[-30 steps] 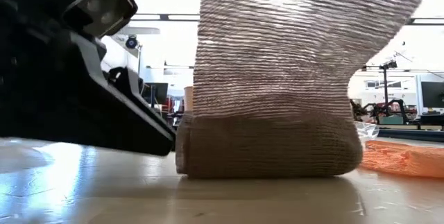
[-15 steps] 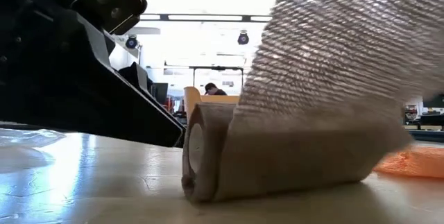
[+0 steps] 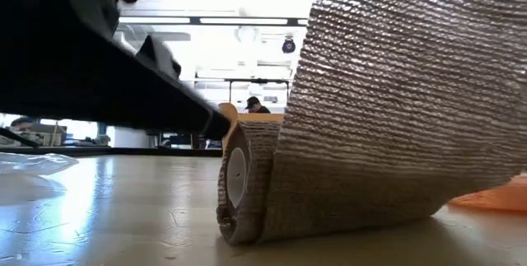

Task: Roll bandage
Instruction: Roll the brown bandage

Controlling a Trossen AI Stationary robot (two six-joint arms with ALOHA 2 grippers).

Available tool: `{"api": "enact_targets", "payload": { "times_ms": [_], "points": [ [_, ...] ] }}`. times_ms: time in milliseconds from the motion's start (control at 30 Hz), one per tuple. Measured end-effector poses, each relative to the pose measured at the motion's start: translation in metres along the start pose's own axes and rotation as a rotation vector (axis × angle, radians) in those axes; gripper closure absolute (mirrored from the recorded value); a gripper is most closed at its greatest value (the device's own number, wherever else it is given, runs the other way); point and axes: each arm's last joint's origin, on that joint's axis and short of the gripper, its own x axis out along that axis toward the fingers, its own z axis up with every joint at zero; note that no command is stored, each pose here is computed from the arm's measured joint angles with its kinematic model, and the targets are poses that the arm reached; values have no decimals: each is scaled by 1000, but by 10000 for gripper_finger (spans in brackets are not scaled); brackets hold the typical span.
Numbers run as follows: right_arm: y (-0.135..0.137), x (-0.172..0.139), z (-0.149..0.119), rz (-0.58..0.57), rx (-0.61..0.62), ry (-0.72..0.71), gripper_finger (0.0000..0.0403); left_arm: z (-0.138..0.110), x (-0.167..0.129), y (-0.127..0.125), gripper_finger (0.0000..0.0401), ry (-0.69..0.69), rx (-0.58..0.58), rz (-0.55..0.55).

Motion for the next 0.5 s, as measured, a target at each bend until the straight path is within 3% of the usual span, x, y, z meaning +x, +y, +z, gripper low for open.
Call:
{"api": "enact_targets", "payload": {
  "times_ms": [300, 500],
  "points": [
    [0, 0, 0, -8, -4, -4, 403, 4, 7, -4, 258, 93, 175, -72],
    [0, 0, 0, -11, -6, -5, 403, 3, 4, -10, 258, 84, 172, -60]
  ]
}}
